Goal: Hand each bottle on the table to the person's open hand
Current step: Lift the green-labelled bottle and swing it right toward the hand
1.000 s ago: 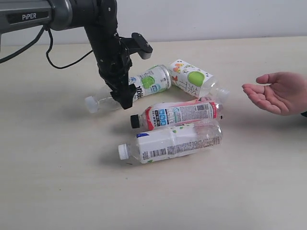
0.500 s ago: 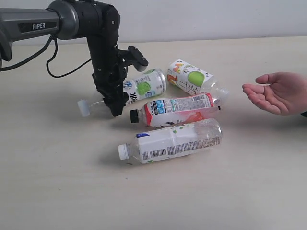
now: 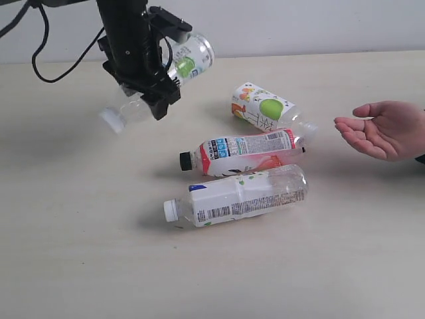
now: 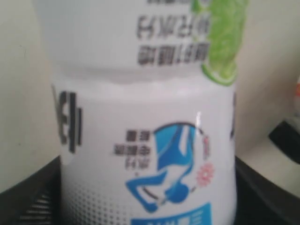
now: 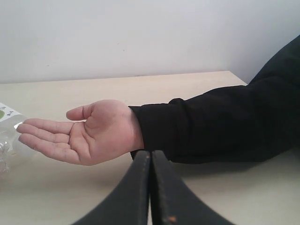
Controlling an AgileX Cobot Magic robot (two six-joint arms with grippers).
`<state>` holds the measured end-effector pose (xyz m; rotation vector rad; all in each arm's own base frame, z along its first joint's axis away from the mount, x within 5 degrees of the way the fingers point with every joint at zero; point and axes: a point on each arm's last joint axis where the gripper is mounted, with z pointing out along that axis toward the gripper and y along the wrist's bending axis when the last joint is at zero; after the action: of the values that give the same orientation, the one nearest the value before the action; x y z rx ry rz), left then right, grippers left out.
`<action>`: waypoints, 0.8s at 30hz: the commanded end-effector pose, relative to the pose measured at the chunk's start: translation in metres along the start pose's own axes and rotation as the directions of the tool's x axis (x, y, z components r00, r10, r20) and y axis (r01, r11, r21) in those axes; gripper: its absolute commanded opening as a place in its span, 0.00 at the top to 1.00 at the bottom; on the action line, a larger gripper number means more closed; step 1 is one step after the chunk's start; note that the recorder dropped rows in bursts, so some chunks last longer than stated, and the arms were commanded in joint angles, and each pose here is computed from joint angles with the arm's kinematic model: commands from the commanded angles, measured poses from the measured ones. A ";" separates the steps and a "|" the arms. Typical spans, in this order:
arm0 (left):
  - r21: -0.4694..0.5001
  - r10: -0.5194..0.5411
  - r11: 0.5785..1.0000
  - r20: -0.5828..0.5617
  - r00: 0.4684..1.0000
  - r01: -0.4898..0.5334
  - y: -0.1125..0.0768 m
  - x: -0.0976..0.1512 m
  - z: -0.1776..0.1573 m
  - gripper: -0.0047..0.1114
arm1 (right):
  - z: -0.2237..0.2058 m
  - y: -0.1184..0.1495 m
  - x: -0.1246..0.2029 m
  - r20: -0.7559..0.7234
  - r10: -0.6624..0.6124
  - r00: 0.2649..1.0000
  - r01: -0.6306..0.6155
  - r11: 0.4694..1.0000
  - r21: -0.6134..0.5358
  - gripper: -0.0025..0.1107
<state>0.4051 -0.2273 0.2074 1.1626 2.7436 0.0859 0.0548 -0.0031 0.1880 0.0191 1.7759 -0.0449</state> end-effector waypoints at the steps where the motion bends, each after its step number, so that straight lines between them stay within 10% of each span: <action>1: 0.041 -0.101 0.994 0.069 0.993 0.098 -0.026 -0.006 -0.030 0.96 | 0.000 0.000 0.001 0.008 -0.002 1.000 0.002 1.000 0.004 0.98; 16: 0.239 -0.203 0.958 0.174 0.964 0.159 -0.185 -0.021 -0.072 0.96 | 0.000 0.000 0.001 0.008 -0.002 1.000 0.002 1.000 0.004 0.98; 24: 0.630 -0.482 0.747 0.292 0.826 0.212 -0.214 -0.052 -0.084 0.96 | 0.000 0.000 0.001 0.008 -0.002 1.000 0.002 1.000 0.004 0.98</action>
<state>0.2702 -0.4019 0.2645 0.7269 2.6338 -0.8272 0.0548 -0.0031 0.1880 0.0191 1.7759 -0.0449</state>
